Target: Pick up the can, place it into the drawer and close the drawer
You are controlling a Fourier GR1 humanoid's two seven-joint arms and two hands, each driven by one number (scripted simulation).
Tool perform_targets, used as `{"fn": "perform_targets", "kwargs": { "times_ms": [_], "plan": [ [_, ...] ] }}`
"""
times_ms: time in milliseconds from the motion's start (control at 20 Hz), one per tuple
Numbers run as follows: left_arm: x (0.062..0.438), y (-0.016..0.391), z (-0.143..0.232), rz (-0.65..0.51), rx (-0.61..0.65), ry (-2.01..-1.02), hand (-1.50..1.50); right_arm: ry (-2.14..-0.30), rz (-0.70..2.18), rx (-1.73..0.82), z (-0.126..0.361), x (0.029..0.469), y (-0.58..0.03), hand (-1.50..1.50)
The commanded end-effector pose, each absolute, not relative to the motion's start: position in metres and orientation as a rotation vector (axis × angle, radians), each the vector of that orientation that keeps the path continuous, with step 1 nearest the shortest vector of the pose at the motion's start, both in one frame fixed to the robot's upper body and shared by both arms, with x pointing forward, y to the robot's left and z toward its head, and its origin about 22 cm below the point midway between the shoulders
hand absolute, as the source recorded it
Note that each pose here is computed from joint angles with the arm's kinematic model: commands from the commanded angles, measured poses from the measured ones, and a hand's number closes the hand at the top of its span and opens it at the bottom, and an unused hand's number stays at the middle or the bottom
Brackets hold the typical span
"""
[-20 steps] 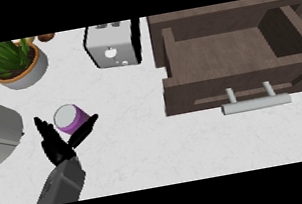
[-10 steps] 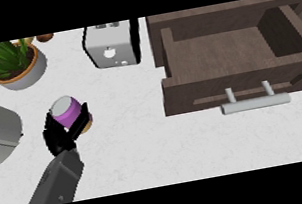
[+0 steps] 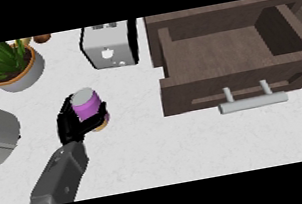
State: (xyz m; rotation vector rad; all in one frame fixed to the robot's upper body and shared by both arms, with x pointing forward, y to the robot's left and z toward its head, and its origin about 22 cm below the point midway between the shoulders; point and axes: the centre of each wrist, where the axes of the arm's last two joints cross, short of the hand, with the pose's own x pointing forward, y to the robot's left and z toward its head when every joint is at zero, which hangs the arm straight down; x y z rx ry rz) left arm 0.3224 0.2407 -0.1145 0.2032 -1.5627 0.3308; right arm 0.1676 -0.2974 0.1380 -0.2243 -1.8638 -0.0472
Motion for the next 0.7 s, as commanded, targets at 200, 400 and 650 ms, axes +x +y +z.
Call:
{"fn": "perform_targets", "kwargs": {
  "times_ms": [200, 400, 650],
  "plan": [
    [0.346, 0.226, -0.09, 0.119, -0.059, -1.616, 1.5, -1.876, -0.065, -0.252, 0.141, 0.163, -0.3, -1.5],
    [0.363, 0.185, -0.069, 0.089, -0.127, -1.631, 1.5, -1.86, -0.062, -0.303, 0.136, 0.165, -0.308, -1.5],
    [0.386, 0.155, -0.026, 0.007, -0.123, -1.679, 1.5, -1.85, -0.052, -0.282, 0.131, 0.172, -0.317, -1.5]
  ]
}}
